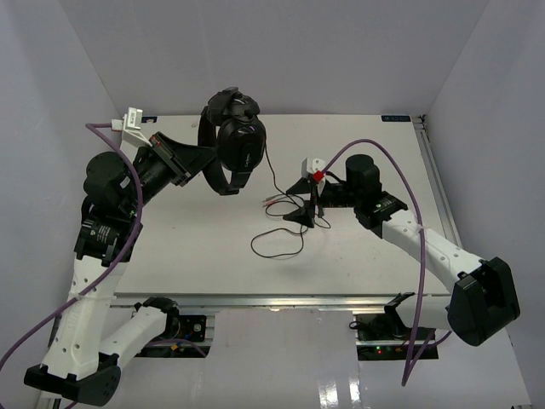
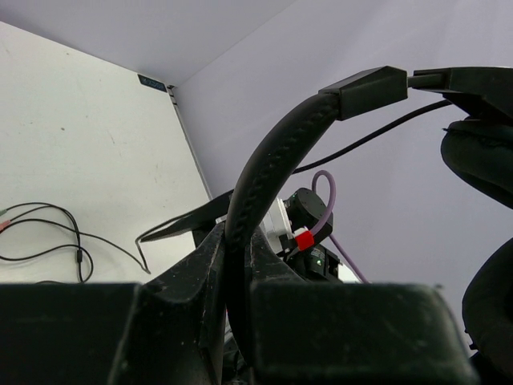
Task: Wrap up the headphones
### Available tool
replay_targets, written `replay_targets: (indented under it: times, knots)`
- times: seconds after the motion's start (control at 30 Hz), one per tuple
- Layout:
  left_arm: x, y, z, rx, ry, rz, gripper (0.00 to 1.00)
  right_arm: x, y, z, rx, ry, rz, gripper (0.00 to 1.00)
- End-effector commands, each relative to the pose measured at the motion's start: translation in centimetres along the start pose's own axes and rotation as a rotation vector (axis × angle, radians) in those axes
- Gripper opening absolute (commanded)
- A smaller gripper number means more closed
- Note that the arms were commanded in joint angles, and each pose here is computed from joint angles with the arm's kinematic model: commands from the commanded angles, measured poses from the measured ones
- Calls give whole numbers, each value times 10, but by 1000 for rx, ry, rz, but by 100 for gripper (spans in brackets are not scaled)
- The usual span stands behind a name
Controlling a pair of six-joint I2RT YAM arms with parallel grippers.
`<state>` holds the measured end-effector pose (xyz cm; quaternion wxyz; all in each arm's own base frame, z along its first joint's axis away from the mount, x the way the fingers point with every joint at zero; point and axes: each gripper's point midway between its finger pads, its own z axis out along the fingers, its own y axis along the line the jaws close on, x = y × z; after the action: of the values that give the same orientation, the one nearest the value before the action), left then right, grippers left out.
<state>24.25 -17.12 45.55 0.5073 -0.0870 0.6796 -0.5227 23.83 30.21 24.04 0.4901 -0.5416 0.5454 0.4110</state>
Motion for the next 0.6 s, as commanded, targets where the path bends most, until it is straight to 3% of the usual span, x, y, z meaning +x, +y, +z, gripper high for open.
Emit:
replay_targets:
  times: [0.0,0.2,0.37,0.57]
  knots:
    - [-10,-23,-10,70,-44,29,0,-16,-20,-15,95,17,-107,77]
    - [-8,-23,-12,72,-41,35,0,-6,-10,-14,52,23,-84,78]
    - [-7,-19,-12,62,-47,32,0,23,1,-2,-10,56,81,84]
    - [-9,-16,-11,49,-62,25,0,45,29,2,-111,50,123,74]
